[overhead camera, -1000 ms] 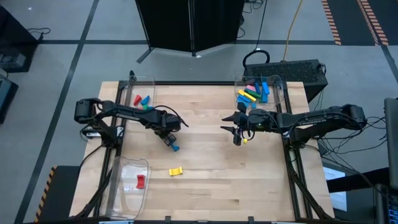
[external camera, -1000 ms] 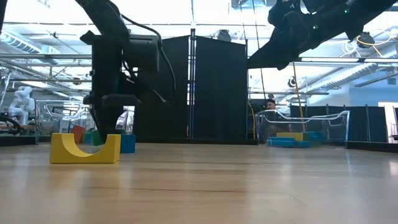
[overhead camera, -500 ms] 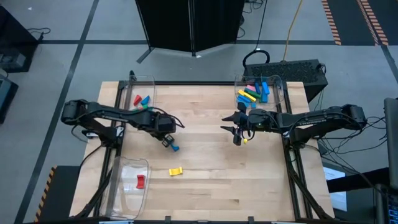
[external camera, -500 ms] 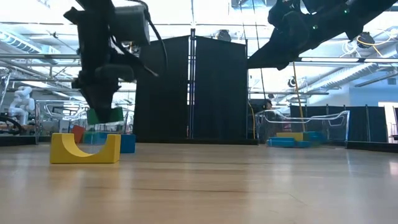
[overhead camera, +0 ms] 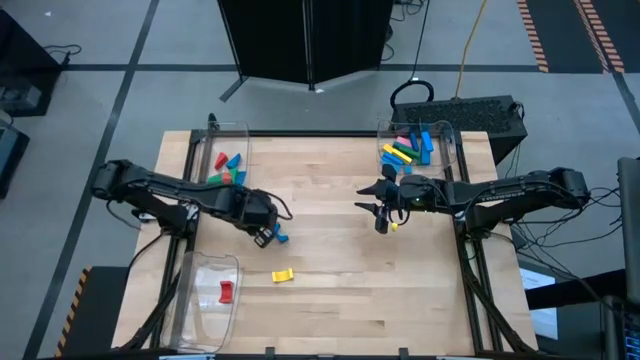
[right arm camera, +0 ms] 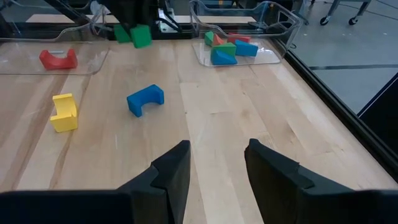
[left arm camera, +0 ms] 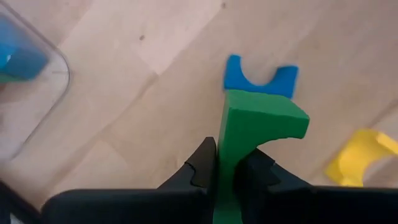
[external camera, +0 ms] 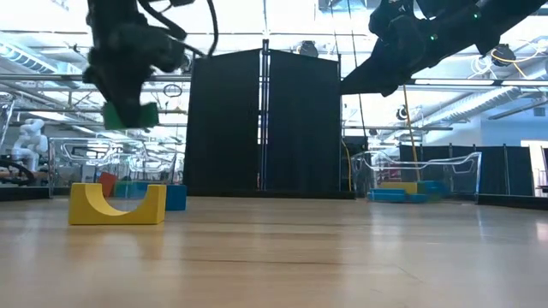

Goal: Sort blocks by size
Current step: Put the green arch block into the bottom left transparent bin

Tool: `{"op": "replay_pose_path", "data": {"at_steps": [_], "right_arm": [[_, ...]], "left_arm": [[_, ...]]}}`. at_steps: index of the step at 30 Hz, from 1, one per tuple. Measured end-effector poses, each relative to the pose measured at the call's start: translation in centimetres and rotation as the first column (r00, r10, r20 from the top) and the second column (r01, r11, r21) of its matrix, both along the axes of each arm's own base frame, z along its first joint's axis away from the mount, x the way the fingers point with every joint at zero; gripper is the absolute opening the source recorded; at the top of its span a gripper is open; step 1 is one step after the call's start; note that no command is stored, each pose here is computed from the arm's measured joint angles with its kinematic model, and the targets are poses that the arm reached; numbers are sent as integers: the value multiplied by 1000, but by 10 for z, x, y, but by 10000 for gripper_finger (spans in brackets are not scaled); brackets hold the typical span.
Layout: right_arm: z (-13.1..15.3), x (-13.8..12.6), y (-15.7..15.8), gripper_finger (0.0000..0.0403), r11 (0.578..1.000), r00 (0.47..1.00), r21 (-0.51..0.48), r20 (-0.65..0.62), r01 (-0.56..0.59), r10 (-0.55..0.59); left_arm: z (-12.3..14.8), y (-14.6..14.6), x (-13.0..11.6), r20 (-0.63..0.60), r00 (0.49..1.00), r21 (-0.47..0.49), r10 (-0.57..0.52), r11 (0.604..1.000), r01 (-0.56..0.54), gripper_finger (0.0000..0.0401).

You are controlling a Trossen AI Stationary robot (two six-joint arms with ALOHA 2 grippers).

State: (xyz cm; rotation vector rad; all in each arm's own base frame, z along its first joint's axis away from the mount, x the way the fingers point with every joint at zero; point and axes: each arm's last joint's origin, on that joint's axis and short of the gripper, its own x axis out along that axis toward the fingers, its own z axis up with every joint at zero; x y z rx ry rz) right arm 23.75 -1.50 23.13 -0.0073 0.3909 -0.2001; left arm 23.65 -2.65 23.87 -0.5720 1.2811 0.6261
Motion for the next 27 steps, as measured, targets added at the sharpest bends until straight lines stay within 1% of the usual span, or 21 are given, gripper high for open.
{"op": "replay_pose_path", "data": {"at_steps": [4,12,18,27], "right_arm": [[0,0,0,148,1000,1000,0,0,0,0],[0,0,0,148,1000,1000,4,1,2,-2],[0,0,0,148,1000,1000,7,1,2,-2],[0,0,0,148,1000,1000,13,2,5,-5]], "left_arm": [[9,-17,-4,-6,1000,-7,-17,1000,17,37],[31,-48,-21,99,995,-32,18,999,-15,37],[38,-71,-41,62,997,-45,51,998,-48,38],[38,-110,-66,45,992,-129,114,986,-107,38]]}}
